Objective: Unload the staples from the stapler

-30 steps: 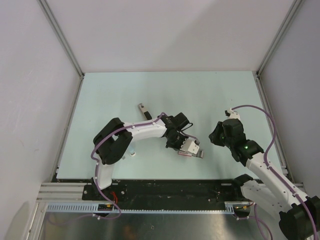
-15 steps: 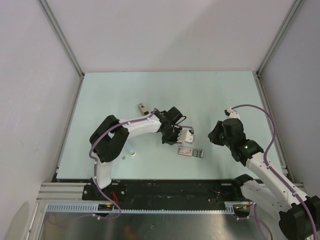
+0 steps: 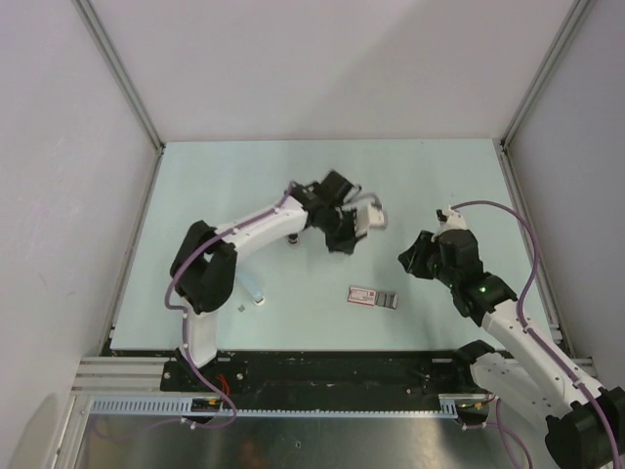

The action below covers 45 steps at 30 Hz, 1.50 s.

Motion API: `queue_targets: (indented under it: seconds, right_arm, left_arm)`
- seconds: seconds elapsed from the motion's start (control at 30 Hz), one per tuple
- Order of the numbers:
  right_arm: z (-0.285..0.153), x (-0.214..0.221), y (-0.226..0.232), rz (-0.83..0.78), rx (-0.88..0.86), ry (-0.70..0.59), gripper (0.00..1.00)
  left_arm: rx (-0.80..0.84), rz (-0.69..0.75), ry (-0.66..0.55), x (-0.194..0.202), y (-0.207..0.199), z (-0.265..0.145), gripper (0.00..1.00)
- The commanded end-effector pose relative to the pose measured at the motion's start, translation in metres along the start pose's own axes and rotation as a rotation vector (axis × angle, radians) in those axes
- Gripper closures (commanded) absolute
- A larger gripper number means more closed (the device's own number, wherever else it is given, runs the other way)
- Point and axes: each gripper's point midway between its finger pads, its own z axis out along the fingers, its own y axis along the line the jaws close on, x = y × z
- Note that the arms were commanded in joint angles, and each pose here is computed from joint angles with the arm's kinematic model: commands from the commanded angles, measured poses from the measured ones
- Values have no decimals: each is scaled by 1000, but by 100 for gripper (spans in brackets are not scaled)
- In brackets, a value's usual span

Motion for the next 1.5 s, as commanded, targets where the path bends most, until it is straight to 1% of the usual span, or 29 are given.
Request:
queue_targets:
  seconds: [0.0,0.07,0.13,0.23,0.33,0.37,0.47,0.63,0.7,0.9,1.23,1.37,1.47]
  right_arm:
    - [-18,-41,55,-72,-268,-139,68]
    - [-29,-55,79,-99,-378,-176,65]
    - [-41,-71,100,-116,-478,-222,63]
    - [-61,-95,128,-108,-621,-291,61]
    - [-81,-113,150,-57,-745,-338,59]
    - [-87,-118,156,-44,-786,-353,58]
    - [-106,-131,175,-8,-911,-386,56]
    - [-134,-149,198,10,-1063,-430,52]
    - [-140,-153,202,10,-1082,-440,51]
    - [-144,-155,210,17,-1114,-437,50]
    - [-144,-149,220,15,-1138,-411,51]
    - [-141,-146,220,16,-1125,-401,54]
    - [-139,-146,219,21,-1111,-395,59]
  left_arm:
    - [71,-121,-490,-125,5,-126,89]
    - [175,-188,-629,-152,0,-166,88]
    - [257,-260,-744,-171,-1,-201,88]
    - [356,-363,-872,-190,0,-243,89]
    - [409,-419,-1016,-203,-1,-278,88]
    - [431,-435,-1058,-205,-5,-288,88]
    - [490,-479,-1121,-208,-19,-302,88]
    - [540,-525,-1210,-205,-39,-313,87]
    - [543,-530,-1230,-203,-46,-312,87]
    - [570,-575,-1228,-199,-58,-294,86]
    - [585,-565,-1217,-203,-70,-281,87]
    - [579,-561,-1216,-202,-69,-278,87]
    - [576,-558,-1216,-201,-69,-277,88]
